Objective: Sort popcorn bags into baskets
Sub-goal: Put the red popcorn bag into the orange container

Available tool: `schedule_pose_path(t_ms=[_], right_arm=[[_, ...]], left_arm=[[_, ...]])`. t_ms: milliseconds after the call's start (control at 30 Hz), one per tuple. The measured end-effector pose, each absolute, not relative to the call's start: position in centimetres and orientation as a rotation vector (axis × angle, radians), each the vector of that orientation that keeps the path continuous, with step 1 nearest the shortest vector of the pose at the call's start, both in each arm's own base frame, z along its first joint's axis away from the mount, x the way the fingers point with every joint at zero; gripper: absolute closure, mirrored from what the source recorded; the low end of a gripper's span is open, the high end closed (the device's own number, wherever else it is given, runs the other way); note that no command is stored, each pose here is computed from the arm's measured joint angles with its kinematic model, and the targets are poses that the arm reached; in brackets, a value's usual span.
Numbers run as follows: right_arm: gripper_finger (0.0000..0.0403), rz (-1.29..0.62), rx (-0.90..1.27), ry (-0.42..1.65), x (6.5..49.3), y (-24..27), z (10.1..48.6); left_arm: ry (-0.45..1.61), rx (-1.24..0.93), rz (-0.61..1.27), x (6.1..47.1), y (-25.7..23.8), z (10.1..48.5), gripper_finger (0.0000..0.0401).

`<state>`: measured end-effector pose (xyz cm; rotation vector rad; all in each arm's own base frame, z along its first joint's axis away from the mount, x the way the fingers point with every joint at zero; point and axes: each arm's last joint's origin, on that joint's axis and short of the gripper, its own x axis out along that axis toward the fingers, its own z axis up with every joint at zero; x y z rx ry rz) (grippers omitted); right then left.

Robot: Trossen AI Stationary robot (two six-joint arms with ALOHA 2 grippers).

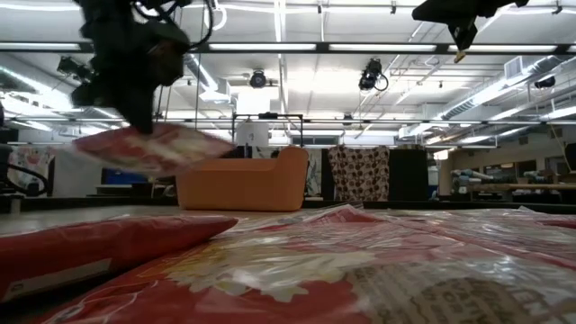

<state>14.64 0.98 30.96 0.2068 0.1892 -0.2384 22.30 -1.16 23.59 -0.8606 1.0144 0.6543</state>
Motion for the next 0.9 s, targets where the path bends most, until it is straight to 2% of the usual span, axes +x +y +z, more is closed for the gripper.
schedule_pose_path(t_ms=[400, 700, 900], right_arm=[[0.0386, -0.264, 0.201, 0.182, 14.6, 0.9, 31.0], [0.0386, -0.267, 0.198, 0.204, 15.1, 1.0, 30.7], [0.0386, -0.275, 0.192, 0.254, 16.2, 1.1, 30.0]], left_arm=[[0.783, -0.688, 0.732, 22.5, 7.8, 32.4, 0.0388], [0.604, -0.691, 0.76, 21.7, 12.8, 35.4, 0.0388], [0.692, -0.552, 0.741, 23.6, 15.4, 35.5, 0.0388]])
